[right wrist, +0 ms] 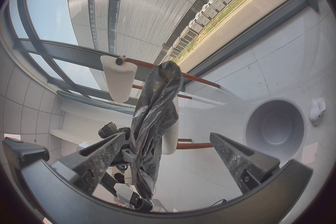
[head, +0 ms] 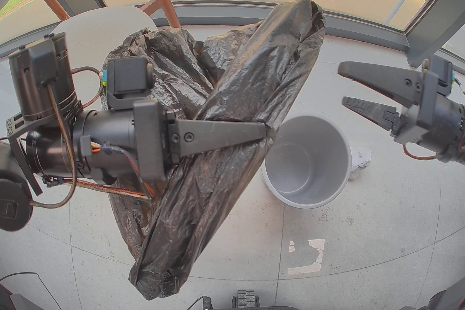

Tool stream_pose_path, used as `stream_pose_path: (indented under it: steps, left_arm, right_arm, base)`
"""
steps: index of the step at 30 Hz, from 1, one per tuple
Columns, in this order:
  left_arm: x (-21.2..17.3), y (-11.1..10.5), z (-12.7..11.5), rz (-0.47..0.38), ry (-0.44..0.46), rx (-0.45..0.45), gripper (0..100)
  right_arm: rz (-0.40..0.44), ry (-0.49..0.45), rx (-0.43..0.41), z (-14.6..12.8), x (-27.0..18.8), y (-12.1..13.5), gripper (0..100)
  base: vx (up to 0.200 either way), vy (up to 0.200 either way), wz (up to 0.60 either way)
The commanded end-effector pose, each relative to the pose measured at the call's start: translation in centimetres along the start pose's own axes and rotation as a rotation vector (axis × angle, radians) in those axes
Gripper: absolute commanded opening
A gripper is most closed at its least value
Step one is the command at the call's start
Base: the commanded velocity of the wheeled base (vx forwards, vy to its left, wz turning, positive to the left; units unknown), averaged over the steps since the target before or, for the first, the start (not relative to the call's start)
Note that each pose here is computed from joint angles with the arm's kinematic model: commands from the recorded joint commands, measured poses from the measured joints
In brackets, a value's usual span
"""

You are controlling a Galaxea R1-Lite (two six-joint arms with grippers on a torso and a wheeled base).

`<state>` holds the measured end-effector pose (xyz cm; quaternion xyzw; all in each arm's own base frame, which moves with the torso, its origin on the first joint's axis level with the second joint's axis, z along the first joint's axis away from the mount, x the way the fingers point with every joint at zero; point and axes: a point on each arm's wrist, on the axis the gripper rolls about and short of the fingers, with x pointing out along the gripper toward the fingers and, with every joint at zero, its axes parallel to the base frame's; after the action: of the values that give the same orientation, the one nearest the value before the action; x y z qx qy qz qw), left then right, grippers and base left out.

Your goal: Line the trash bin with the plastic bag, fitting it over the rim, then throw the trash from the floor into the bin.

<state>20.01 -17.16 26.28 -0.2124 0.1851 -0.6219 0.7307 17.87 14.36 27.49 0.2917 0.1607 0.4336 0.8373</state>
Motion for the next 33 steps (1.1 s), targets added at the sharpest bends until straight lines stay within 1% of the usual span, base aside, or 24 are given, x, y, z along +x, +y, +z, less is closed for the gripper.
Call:
stream_pose_path:
  steps: [1, 7, 14, 20, 33]
  left_arm:
    - [0.6, 0.4, -0.4, 0.000, 0.018, -0.015, 0]
    - [0.7, 0.4, -0.4, -0.001, 0.017, -0.014, 0]
    - [0.6, 0.4, -0.4, 0.004, 0.016, -0.012, 0]
    - [0.7, 0.5, -0.4, 0.019, 0.008, -0.013, 0]
    - [0.7, 0.4, -0.2, 0.023, -0.003, -0.005, 0]
  right_arm:
    - [-0.001, 0.039, 0.012, -0.5, 3.2, -0.9, 100]
    - [0.002, 0.052, 0.013, -0.9, 3.6, -1.0, 100]
    - [-0.024, 0.048, 0.015, -0.8, 3.9, -1.7, 100]
    - [-0.041, 0.023, 0.013, -0.1, 3.6, -2.2, 100]
    - [-0.067, 0.028, 0.020, -0.4, 3.5, -2.8, 100]
  base:
    - [0.000, 0.000, 0.00]
    - [0.000, 0.000, 0.00]
    - [0.000, 0.000, 0.00]
    - [0.000, 0.000, 0.00]
    - [0.000, 0.000, 0.00]
